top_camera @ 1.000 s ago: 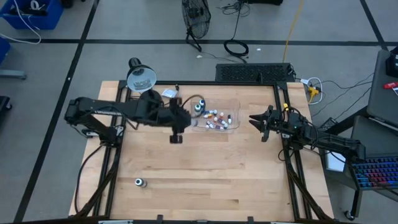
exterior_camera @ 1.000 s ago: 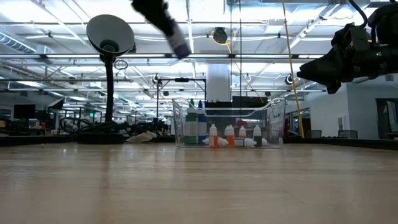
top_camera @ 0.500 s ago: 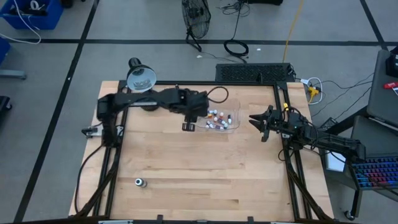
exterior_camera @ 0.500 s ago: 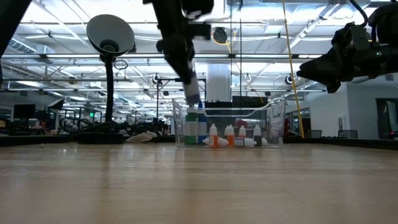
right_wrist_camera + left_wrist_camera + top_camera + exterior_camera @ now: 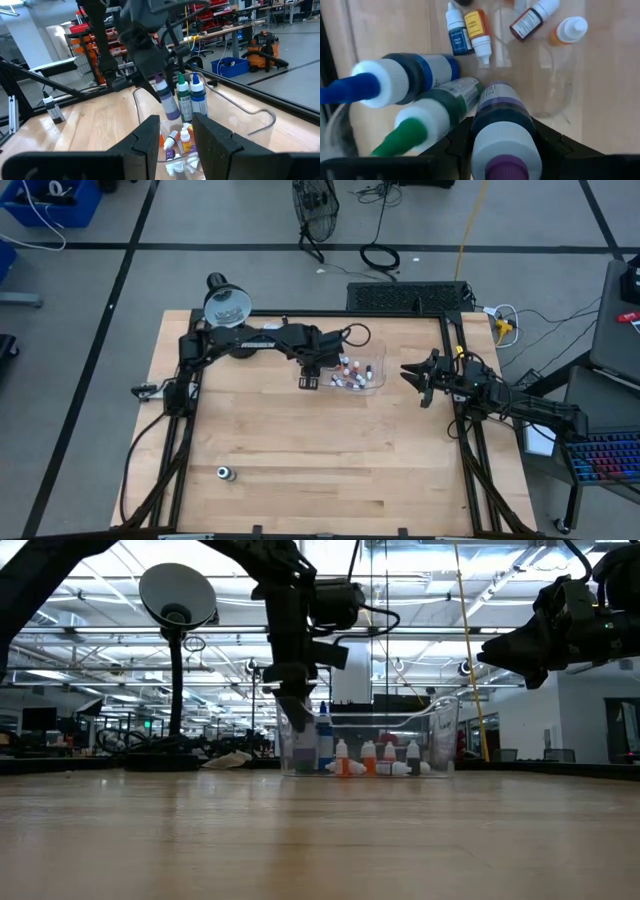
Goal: Pick & Place food coloring
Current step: Put the purple big food coloring into the transparent bin, then put the black big food coloring into the transparent bin
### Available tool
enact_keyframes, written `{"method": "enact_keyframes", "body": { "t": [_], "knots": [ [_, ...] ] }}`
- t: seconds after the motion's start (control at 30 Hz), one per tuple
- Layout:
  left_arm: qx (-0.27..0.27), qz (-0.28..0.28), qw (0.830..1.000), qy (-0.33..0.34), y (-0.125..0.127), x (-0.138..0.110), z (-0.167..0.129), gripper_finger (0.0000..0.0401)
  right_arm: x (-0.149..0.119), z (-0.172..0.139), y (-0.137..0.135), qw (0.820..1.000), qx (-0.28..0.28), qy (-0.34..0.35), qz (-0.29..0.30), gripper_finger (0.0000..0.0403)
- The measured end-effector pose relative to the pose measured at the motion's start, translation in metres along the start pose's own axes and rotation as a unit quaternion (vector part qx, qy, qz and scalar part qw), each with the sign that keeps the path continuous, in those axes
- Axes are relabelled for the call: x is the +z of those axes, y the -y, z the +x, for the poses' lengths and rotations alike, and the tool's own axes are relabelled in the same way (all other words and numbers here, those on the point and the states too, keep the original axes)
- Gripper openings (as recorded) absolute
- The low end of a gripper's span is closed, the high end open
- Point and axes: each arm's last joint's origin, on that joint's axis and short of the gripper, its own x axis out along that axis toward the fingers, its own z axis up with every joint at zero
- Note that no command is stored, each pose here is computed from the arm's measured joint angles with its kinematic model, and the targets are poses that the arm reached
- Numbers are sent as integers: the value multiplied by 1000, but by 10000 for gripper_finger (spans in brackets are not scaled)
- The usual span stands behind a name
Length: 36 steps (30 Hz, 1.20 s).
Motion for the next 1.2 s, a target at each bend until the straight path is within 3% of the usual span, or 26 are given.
{"method": "enact_keyframes", "body": {
  "t": [0.67,0.9,1.2],
  "knots": [
    [-16,-12,1000,-10,2,1,11,160,0,0,0,1000,0,0,0,105],
    [-14,-48,999,-9,2,1,11,206,0,0,0,1000,0,0,0,105],
    [-11,-41,999,-2,4,1,4,269,0,0,0,1000,0,0,0,105]
  ]
}}
